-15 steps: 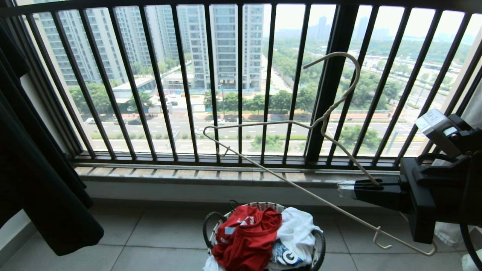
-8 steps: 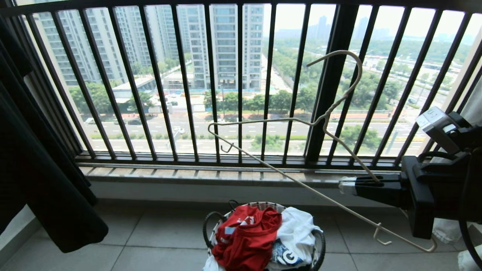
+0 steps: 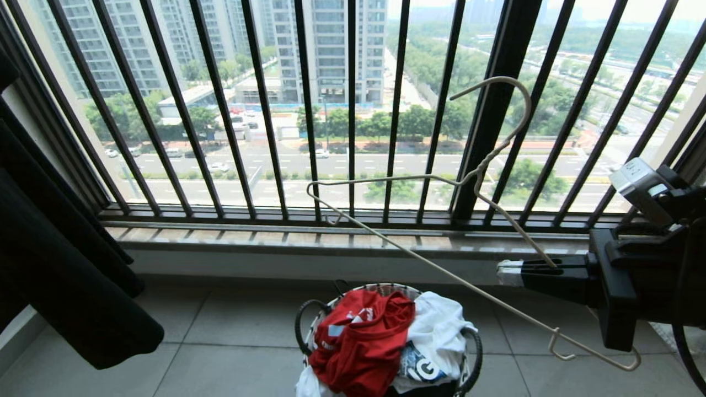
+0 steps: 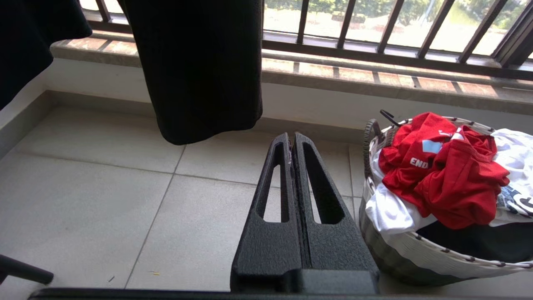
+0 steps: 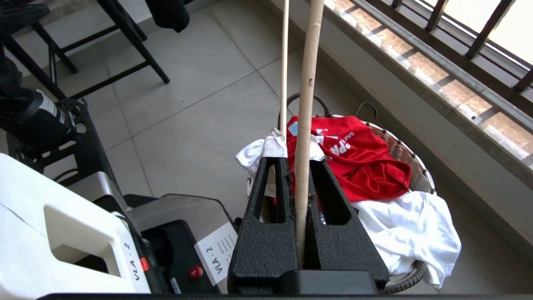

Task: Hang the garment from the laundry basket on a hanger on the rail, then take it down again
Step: Pick up clothes from the basket

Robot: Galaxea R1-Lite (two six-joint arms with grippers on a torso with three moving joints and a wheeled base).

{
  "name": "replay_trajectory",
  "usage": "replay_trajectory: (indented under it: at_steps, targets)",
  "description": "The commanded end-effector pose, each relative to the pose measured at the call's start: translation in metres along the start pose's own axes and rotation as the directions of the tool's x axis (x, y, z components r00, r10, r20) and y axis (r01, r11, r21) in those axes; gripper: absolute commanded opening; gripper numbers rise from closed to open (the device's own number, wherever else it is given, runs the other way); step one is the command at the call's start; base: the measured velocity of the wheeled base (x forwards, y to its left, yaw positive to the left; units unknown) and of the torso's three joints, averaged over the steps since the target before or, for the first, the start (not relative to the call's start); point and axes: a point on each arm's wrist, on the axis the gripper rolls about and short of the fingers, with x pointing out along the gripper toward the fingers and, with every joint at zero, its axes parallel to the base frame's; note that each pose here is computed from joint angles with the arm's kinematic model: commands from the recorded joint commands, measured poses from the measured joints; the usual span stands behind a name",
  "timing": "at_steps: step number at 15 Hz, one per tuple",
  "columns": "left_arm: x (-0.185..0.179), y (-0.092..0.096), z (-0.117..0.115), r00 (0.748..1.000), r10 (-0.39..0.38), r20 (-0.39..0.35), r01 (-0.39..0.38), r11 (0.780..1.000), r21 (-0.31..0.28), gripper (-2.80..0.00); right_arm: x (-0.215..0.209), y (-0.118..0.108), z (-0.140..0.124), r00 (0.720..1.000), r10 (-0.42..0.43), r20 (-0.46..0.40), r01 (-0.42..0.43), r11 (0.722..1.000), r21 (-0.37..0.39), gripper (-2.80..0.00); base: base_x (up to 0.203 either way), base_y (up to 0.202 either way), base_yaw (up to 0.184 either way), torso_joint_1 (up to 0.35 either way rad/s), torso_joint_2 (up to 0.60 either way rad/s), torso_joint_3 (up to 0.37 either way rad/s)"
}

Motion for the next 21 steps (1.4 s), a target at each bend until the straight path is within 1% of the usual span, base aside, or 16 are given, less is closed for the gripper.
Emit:
replay_trajectory:
  at_steps: [1, 5, 9, 21]
  targets:
    - [0.0, 0.0, 0.0, 1.0, 0.001, 0.0, -0.001, 1.0, -0.001, -2.8, -0.007, 0.005, 0.005, 1.0, -0.002, 0.029, 0.002, 1.0, -0.021, -2.8, 0.0, 0.0, 0.0, 0.005, 0.01, -0.193]
    - [0.0, 0.0, 0.0, 1.0, 0.001, 0.0, -0.001, 1.0, -0.001, -2.8, -0.023, 0.016, 0.014, 0.996, -0.008, 0.085, 0.013, 0.998, -0.06, -2.8, 0.0, 0.0, 0.0, -0.001, 0.0, -0.199]
    - [0.0, 0.0, 0.0, 1.0, 0.001, 0.0, -0.001, 1.0, -0.001, -2.8, -0.025, 0.017, 0.016, 0.994, -0.012, 0.112, 0.02, 0.997, -0.075, -2.8, 0.0, 0.0, 0.0, 0.005, 0.0, -0.197]
    - [0.0, 0.0, 0.0, 1.0, 0.001, 0.0, -0.001, 1.0, -0.001, -2.8, -0.028, 0.018, 0.016, 0.992, -0.015, 0.122, 0.026, 0.996, -0.086, -2.8, 0.0, 0.0, 0.0, 0.003, 0.0, -0.198]
